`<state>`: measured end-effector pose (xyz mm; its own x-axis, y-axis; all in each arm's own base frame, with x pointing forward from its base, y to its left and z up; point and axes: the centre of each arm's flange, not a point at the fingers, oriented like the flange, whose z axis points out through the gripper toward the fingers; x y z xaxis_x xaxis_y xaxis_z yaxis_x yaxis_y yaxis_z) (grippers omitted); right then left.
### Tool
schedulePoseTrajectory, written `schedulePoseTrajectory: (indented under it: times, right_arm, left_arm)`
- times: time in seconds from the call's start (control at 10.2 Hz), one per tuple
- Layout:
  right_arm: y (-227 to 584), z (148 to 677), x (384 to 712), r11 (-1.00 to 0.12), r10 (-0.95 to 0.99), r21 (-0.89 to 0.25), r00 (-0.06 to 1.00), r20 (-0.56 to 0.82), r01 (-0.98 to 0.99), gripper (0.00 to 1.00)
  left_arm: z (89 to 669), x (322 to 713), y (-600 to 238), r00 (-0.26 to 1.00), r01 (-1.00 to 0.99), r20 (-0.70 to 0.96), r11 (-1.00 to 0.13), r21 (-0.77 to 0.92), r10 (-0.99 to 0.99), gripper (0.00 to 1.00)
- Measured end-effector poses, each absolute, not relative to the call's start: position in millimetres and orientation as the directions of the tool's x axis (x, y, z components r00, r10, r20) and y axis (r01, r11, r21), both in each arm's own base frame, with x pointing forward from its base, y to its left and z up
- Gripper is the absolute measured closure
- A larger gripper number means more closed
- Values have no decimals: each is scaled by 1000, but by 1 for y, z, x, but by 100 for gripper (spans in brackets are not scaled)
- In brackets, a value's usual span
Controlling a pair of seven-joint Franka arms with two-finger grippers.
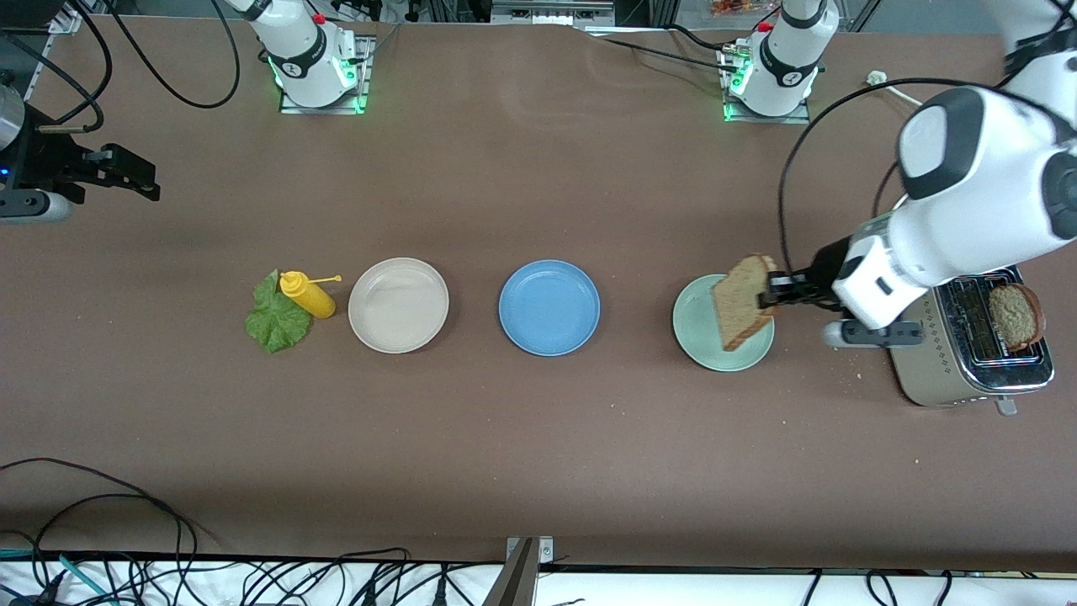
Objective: Make sandwich in blue plate with both arms
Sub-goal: 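Carry the bread slice with the left gripper over the blue plate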
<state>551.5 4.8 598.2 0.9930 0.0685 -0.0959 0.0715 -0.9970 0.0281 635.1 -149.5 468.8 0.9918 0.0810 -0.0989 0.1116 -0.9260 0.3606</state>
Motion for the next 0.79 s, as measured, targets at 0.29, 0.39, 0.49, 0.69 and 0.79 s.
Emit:
schedulePoseTrajectory:
  times: [0.29,0.39,0.49,0.69,0.79]
  right_arm:
    - [3,598,553,-997,65,29,994,-86,68,0]
    - [3,597,554,-997,66,29,994,-88,68,0]
    - [3,595,555,-997,66,28,994,-92,69,0]
    - [3,588,558,-997,65,27,992,-105,69,0]
    - [3,586,559,-997,65,27,992,-108,69,0]
  left_arm:
    - [409,639,-213,978,171,-185,-864,474,92,91]
    - [389,637,-235,970,193,-226,-842,503,88,91]
    - [368,635,-255,959,232,-265,-809,541,98,91]
    - [339,635,-294,952,263,-285,-769,583,109,91]
    - [330,635,-315,955,266,-270,-755,600,122,91]
